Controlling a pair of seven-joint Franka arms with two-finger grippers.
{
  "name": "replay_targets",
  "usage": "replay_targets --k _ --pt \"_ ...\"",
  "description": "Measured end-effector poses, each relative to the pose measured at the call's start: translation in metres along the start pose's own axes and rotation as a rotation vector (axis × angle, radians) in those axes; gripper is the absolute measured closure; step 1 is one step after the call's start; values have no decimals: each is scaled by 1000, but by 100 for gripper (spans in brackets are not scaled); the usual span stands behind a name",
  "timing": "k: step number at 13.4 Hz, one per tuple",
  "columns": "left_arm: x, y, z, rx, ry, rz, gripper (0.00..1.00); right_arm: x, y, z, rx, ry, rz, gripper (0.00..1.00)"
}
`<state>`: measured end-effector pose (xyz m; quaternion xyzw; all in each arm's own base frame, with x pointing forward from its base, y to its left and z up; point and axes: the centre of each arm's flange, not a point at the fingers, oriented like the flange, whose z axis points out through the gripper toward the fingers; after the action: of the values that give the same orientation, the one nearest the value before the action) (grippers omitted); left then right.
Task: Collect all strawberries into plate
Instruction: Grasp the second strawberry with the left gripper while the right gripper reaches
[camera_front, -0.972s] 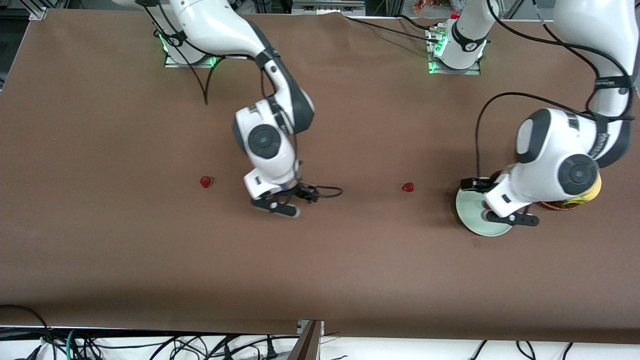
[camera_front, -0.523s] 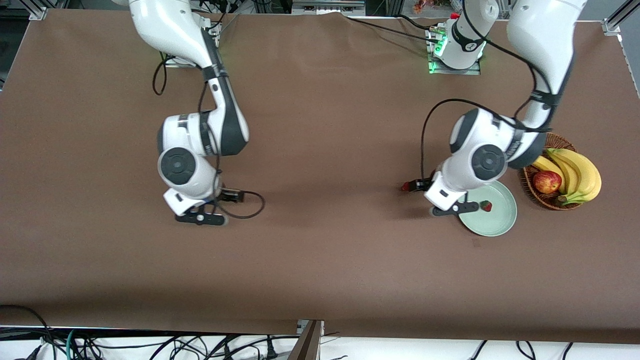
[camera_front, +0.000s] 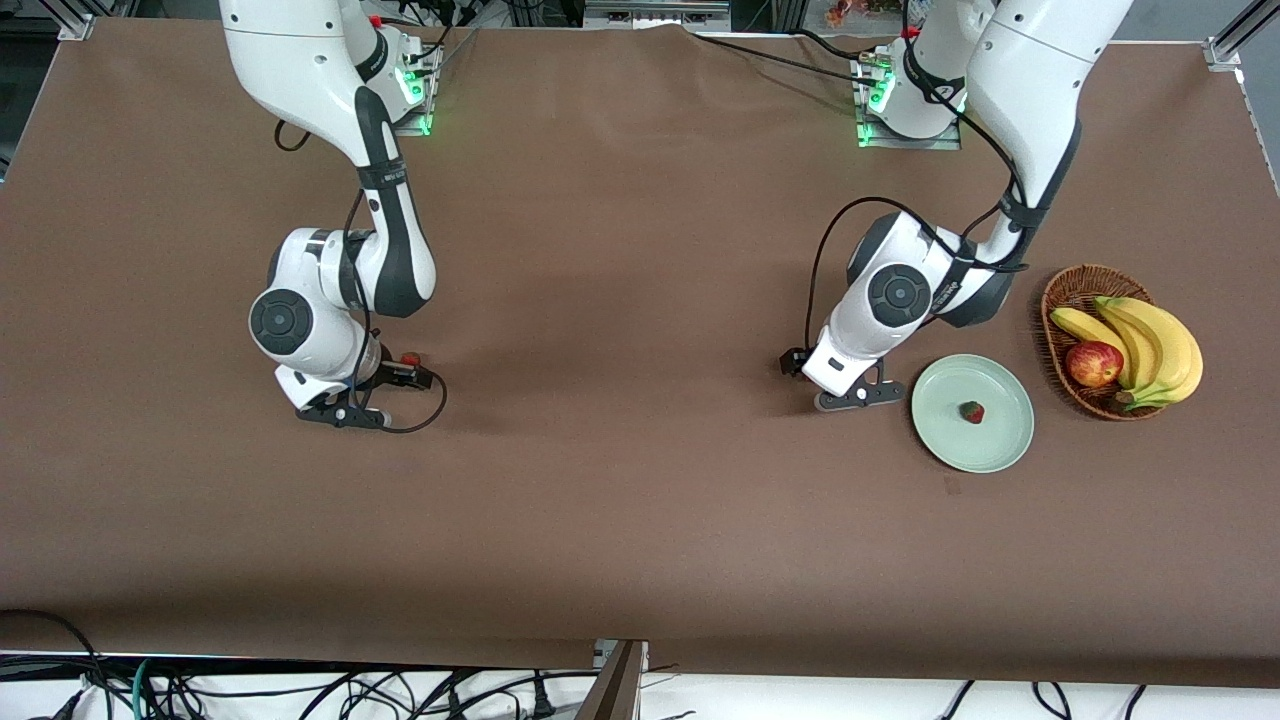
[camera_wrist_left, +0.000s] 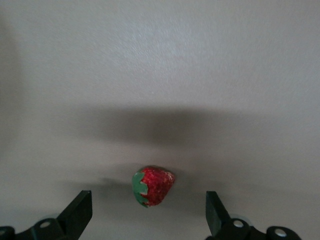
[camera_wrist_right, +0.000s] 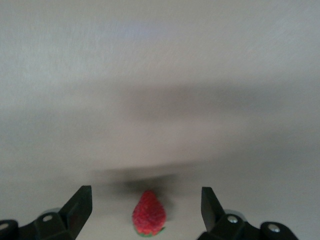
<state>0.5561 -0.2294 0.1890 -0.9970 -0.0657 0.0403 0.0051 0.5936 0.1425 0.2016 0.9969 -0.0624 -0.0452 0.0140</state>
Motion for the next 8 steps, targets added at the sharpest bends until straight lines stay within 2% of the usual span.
replay_targets --k 1,2,4,5,6,7,8 --pt "-1 0 5 12 4 16 0 -3 -3 4 5 -8 0 11" --pt "-1 0 8 19 6 22 0 -6 -4 6 7 -14 1 12" --pt "1 -3 9 19 9 19 0 -9 -1 11 7 -26 9 24" --pt "2 -2 8 15 19 22 5 -11 1 14 6 -32 9 25" --pt "3 -2 7 11 28 26 5 -13 3 16 5 -36 10 30" --pt "3 -1 7 11 34 30 15 -14 4 19 7 -39 11 30" --pt "3 -1 7 12 35 32 25 -16 6 21 10 -43 11 34"
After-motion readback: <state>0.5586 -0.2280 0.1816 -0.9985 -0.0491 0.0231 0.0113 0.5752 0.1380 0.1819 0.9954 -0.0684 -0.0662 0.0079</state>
